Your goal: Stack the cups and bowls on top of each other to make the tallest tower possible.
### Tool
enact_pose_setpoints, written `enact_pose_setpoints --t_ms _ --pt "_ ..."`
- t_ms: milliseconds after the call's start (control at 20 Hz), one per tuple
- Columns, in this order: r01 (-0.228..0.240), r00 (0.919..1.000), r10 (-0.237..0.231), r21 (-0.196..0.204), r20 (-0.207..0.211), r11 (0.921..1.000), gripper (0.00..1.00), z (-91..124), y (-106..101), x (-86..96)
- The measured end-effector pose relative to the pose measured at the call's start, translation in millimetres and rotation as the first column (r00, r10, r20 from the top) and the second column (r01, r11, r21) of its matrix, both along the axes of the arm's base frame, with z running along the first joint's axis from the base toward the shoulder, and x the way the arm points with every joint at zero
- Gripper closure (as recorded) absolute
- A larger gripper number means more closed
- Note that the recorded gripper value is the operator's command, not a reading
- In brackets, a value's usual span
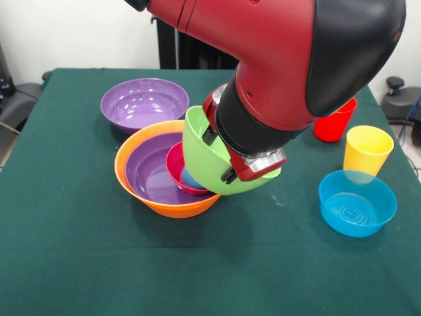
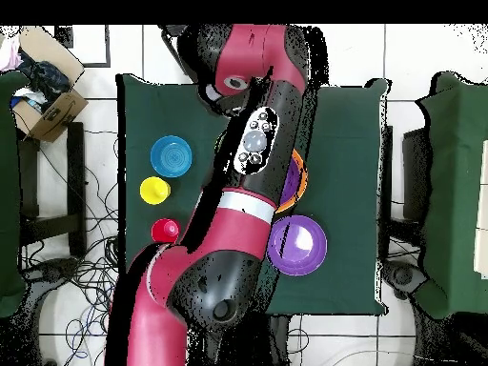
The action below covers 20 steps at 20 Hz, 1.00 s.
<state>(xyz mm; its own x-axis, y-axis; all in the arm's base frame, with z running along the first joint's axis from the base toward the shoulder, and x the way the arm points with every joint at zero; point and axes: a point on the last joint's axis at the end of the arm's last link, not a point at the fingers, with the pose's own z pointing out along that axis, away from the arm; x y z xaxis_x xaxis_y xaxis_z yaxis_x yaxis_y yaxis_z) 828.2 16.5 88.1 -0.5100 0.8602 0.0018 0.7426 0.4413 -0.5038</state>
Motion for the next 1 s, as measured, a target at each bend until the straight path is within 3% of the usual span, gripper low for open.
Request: enact_pose_setpoints --t_ms 300,350,1000 --pt "-0.012 0.9997 0.012 -0.004 0.019 0.9999 0.0 0 3 2.5" --pt "-0.023 0.999 0.023 -0.007 0.037 0.9997 1.0 0 6 4.8" --pt "-0.063 0.994 0.064 -0.015 0.088 0.9979 1.0 10 27 12.1"
